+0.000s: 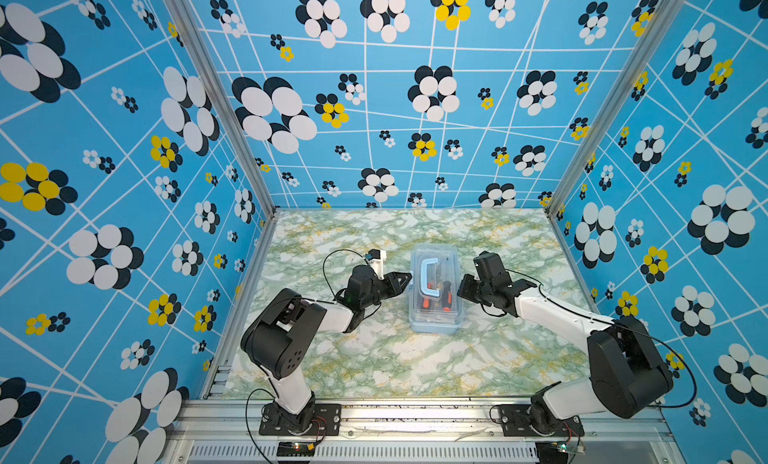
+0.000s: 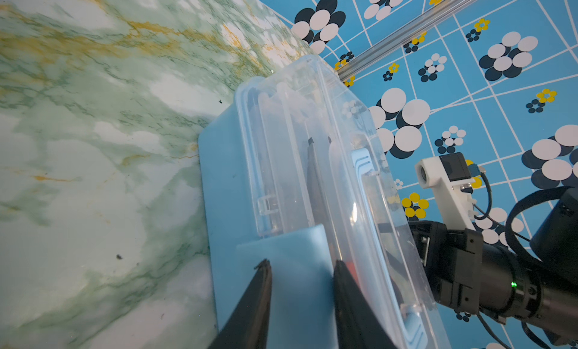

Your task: Pack the tool kit

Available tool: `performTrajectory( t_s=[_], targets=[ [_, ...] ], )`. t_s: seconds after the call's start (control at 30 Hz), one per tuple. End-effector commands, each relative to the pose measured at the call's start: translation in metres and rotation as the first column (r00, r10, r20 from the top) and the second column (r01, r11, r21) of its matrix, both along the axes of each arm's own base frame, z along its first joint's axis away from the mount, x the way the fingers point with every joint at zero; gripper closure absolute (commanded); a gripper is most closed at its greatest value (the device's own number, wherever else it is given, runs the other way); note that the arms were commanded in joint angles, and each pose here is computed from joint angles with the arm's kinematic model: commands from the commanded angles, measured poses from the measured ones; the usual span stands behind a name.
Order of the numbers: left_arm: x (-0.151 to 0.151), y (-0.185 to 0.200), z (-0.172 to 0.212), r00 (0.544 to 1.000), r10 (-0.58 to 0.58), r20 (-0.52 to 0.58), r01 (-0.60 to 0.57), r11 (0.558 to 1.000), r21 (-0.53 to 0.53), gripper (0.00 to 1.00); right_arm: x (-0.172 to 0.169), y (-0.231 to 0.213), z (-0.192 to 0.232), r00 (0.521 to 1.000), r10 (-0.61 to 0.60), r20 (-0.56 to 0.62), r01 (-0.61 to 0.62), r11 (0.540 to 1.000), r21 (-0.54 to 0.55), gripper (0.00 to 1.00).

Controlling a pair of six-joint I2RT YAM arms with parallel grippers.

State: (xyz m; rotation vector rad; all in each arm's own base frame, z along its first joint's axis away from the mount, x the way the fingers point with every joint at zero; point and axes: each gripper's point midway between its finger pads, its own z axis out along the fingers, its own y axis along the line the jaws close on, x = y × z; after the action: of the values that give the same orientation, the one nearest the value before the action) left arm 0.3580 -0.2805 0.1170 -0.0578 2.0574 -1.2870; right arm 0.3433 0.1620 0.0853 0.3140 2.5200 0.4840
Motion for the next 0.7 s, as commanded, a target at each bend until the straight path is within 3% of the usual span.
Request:
performTrajectory(
  t_s=[0.0, 0.27, 0.67],
  targets=[
    [-0.0312, -0.0127, -0.0241, 0.991, -0.096, -0.091, 0.098, 0.995, 0.02, 0.66, 0.0017, 0.0111, -0.0035, 0.999, 0.034, -0.009, -0.034, 0.999, 0.005, 1.0],
    [-0.033, -0.015, -0.0262, 0.991, -0.103, -0.088, 0.105, 0.994, 0.023, 0.66, 0.0016, 0.014, -0.0033, 0.999, 0.04, -0.008, -0.04, 0.999, 0.002, 1.0],
    [-0.0331, -0.0207, -0.0201, 0.991, -0.12, -0.054, 0.126, 0.984, 0.127, 0.66, 0.0022, 0.0143, -0.003, 0.999, 0.038, -0.006, -0.038, 0.999, 0.001, 1.0]
  ],
)
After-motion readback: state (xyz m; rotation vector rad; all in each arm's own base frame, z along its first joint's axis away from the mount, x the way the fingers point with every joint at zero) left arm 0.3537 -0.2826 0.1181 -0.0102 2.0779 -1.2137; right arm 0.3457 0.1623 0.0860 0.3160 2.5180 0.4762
